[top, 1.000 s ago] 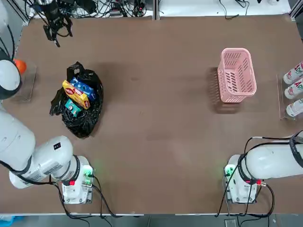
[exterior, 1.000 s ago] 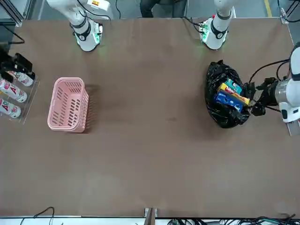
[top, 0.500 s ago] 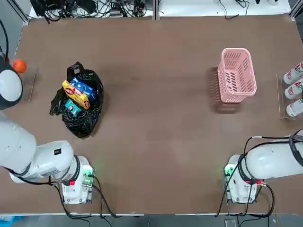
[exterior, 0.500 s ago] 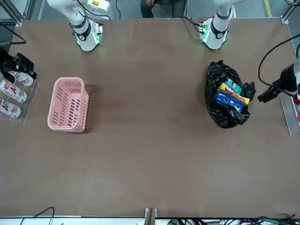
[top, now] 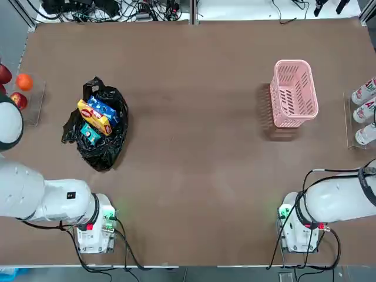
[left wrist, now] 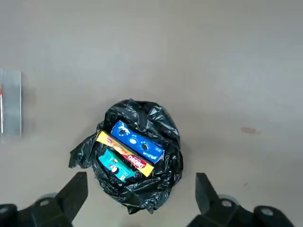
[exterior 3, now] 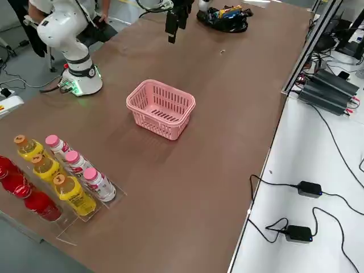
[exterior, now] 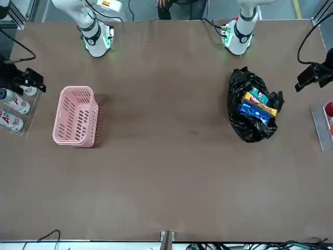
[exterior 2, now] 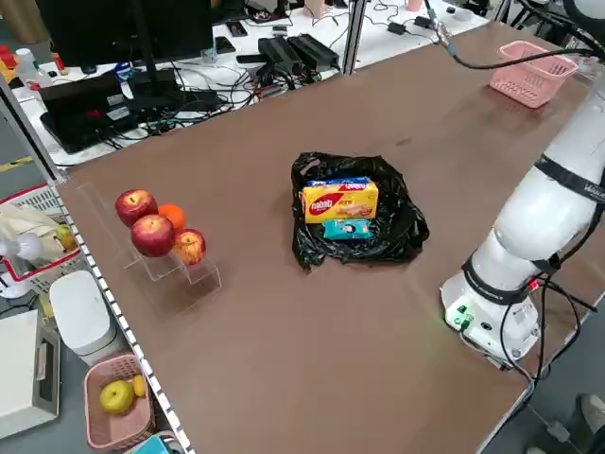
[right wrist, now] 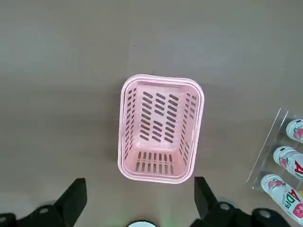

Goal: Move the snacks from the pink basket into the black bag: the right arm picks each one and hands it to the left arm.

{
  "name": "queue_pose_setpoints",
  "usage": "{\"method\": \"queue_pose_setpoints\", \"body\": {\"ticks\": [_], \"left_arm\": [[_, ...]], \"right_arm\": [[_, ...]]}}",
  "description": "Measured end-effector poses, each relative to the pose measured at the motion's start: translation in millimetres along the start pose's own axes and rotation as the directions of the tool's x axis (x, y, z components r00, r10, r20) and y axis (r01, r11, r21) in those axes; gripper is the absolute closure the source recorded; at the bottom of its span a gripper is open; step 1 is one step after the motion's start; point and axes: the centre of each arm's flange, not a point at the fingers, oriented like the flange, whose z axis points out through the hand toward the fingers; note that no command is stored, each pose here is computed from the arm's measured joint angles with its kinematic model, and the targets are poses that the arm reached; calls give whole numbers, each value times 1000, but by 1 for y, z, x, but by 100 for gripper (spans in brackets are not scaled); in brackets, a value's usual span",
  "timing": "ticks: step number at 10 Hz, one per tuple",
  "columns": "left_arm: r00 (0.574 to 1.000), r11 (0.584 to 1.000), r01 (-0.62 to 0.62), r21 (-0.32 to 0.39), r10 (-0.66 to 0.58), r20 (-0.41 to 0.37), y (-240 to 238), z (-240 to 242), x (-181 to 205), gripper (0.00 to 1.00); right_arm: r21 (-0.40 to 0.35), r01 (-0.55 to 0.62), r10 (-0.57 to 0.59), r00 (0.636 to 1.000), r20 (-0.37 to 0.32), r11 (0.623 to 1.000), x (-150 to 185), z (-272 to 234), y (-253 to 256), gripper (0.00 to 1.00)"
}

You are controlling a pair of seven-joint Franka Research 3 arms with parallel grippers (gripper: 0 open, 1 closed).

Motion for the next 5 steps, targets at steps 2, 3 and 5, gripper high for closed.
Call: {"method": "queue_pose_setpoints", "body": {"ticks": [2,3,5], "left_arm": [[999,999,-46,-1,46,-3,15,-1,-3,0],[997,997,-71,-1,71,-2,20,-1,-4,0],[996,996,-87,0,87,8,19,1,-3,0]], "right_arm": [[2,-18,18,1000,1,1000,-1,0,10,0],[2,-21,21,1000,1,1000,-1,0,11,0],[2,-20,20,1000,0,1000,-1,0,11,0]]}}
